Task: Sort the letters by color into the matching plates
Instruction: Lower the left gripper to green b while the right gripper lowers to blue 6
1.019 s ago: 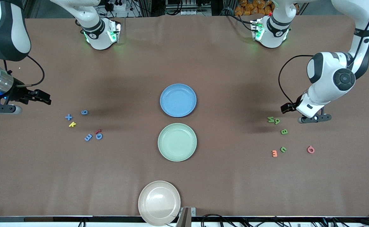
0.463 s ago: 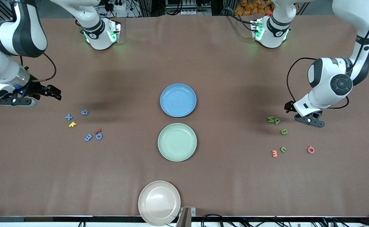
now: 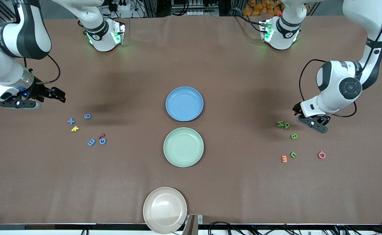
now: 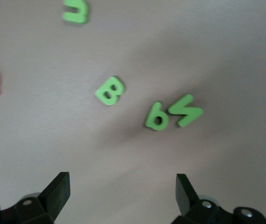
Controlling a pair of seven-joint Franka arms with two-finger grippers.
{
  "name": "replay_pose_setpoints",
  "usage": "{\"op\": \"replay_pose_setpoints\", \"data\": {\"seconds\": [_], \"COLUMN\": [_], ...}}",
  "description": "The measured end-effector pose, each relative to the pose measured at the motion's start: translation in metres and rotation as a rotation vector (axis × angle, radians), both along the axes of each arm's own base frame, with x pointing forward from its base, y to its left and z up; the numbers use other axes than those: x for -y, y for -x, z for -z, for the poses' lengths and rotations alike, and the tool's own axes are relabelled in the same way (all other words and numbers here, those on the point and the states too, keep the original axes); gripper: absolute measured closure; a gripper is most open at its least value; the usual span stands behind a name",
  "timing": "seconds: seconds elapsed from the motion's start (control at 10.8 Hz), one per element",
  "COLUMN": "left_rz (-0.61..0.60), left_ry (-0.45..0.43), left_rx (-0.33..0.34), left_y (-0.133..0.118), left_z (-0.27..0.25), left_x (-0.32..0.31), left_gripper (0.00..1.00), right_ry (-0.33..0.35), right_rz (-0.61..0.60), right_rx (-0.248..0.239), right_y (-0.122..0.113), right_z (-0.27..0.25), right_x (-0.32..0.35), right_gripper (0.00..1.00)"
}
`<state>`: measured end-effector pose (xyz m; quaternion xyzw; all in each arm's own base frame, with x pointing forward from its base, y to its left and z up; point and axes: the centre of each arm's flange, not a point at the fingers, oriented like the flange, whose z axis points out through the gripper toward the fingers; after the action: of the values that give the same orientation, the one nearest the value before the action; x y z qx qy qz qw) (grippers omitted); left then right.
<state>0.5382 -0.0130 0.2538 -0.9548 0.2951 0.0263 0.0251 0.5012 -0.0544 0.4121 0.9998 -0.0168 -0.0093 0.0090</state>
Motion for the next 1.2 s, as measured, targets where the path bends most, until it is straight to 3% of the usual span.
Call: {"op": "replay_pose_setpoints", "data": {"seconds": [0.28,0.74,1.2], "left_rz": [0.128,0.219,0.217], "left_ry": [0.007,0.036,0.053], "left_rx": [-0.048,-0.034,-0.015], "left_y": [0.015,0.009,0.004], "left_z": [0.015,0.052,0.080], "left_x": [0.001,0.036,0.037], "left_gripper": [0.00,0.00,0.00], "right_ry": [0.000,-0.009,-0.012], "right_rz": [0.002,-0.003,-0.009], "right_rx": [0.000,-0.069,-0.041], "right_y": [0.001,-0.001,0.000], "right_z": [0.007,0.047,0.137], "right_x": [0.001,-0.001,-0.003], "right_gripper": [0.00,0.00,0.00]}}
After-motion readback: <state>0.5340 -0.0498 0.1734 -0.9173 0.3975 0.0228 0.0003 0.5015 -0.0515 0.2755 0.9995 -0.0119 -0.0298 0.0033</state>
